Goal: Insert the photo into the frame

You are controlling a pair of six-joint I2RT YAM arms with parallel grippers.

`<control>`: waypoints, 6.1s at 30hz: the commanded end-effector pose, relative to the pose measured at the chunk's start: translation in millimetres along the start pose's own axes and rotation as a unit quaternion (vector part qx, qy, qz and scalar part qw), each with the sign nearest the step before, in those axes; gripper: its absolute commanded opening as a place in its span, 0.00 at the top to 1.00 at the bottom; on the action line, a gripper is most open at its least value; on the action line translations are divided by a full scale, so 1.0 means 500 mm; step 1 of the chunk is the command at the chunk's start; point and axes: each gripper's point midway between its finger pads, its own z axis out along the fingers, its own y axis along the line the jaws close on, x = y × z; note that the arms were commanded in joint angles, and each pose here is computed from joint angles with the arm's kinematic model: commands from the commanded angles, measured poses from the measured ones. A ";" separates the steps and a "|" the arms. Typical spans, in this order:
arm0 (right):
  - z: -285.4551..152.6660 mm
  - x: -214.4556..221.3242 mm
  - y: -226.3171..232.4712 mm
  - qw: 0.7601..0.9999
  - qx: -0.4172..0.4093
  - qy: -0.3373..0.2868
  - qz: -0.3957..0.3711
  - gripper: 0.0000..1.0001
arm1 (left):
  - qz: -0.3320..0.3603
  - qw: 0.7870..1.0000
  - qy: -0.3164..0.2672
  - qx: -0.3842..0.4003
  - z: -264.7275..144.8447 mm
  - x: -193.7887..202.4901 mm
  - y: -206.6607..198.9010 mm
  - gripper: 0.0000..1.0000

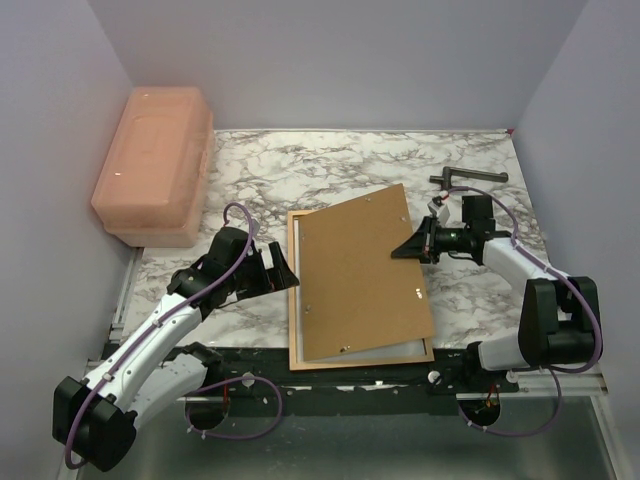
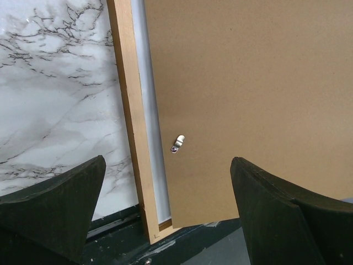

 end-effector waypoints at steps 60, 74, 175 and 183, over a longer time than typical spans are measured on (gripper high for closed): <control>0.071 0.031 -0.131 0.980 0.197 0.038 -0.015 0.23 | -0.001 0.998 0.050 -0.037 0.023 0.060 0.060 0.01; 0.042 0.019 -0.152 0.955 0.294 0.021 -0.027 0.03 | -0.002 0.997 0.059 -0.051 0.025 0.070 0.074 0.02; 0.008 0.036 -0.279 0.833 0.548 0.028 -0.079 0.09 | -0.018 0.990 0.132 -0.048 0.077 0.129 0.097 0.02; 0.003 0.023 -0.222 0.852 0.515 0.005 -0.092 0.07 | -0.018 0.990 0.133 -0.046 0.079 0.132 0.099 0.02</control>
